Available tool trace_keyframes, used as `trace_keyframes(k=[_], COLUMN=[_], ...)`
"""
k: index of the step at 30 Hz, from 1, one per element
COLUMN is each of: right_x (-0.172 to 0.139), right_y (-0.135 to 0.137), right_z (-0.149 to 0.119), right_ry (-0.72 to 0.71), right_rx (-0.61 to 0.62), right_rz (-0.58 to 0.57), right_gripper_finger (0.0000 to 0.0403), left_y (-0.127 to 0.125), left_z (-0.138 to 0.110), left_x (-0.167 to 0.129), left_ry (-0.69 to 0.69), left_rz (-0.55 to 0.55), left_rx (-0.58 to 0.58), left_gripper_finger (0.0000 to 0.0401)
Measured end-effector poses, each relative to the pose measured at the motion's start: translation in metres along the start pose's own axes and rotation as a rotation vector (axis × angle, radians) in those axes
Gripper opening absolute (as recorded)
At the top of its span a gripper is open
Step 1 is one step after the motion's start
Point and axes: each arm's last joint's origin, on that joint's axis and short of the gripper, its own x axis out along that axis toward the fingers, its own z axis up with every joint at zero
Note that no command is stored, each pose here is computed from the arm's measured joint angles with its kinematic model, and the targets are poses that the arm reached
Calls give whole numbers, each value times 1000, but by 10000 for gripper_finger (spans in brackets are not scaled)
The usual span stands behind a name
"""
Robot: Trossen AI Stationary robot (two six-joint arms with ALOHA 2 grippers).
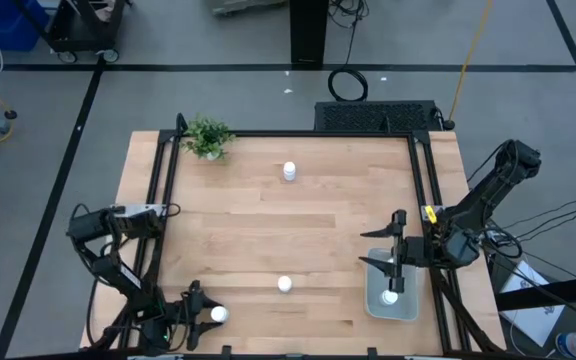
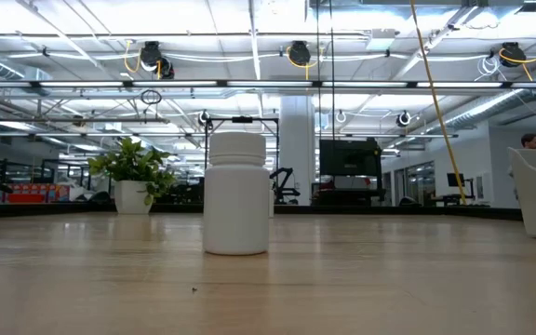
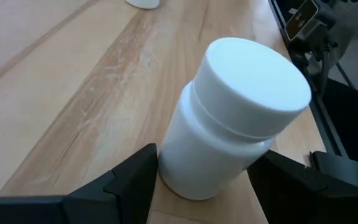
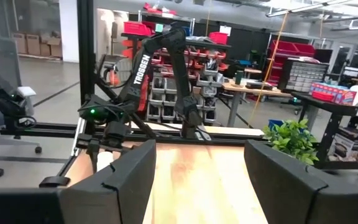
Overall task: Pick and place pill bottles into a basket
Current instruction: Put the white pill bottle into the gray bin
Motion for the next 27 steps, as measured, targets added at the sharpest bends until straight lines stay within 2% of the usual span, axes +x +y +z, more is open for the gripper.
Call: trace_keyframes(k=[20, 23, 27], right_x=[0, 0, 0], right_y=[0, 0, 0], right_z=[0, 0, 0], right_ry=[1, 0, 1], right_rx=[1, 1, 1], right_rz=[-3, -3, -3], right_gripper_finger=[238, 238, 238], left_y=[2, 2, 3], left_z=[6, 6, 8], left_x=[10, 10, 11], left_ry=[1, -4, -12], left_rz=[31, 33, 41], left_rx=[34, 42, 40], left_gripper_finger=[248, 231, 184])
